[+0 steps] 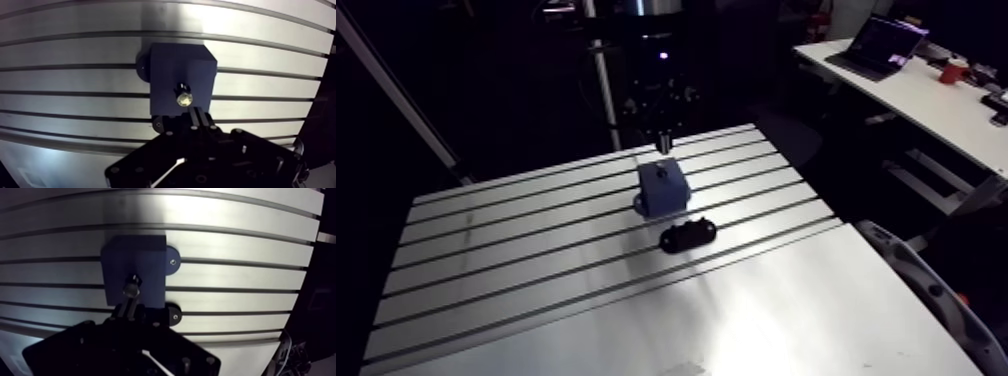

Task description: Pick up the M10 bolt and insert it into the hex recess until seated.

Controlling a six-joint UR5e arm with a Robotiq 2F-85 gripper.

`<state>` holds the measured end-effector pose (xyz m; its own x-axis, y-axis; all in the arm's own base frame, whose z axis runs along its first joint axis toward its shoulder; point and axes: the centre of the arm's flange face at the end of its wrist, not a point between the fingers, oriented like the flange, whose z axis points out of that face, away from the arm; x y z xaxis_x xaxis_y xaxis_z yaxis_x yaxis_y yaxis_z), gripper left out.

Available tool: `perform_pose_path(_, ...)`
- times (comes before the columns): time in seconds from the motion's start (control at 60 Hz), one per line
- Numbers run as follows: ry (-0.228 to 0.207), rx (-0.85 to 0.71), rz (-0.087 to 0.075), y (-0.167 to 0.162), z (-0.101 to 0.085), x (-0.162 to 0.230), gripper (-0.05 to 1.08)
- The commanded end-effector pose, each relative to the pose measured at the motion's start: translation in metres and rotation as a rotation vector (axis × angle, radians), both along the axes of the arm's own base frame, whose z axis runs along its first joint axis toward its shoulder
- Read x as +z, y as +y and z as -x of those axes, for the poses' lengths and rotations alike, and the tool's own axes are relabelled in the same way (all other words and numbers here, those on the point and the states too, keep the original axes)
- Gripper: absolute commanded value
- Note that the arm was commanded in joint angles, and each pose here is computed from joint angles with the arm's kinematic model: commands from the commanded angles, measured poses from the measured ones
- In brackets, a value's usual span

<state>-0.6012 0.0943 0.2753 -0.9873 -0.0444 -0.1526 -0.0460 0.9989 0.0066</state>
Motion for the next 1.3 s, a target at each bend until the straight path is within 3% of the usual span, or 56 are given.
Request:
perform_pose_path(0.017, -0.003, 0.003, 0.003, -0.002, 0.0, -0.002, 1.08)
perform_pose_path(0.733, -0.016, 0.004, 0.008, -0.005, -0.001, -0.01, 1.08)
perform_pose_path(0.917, -0.017, 0.002, 0.022, -0.006, -0.001, -0.015, 1.08)
perform_pose_path(1.067, 0.016, 0.007, 0.012, -0.005, 0.001, -0.016, 1.08)
perform_pose_path(1.3, 0.012, 0.008, 0.012, -0.005, 0.001, -0.019, 1.08)
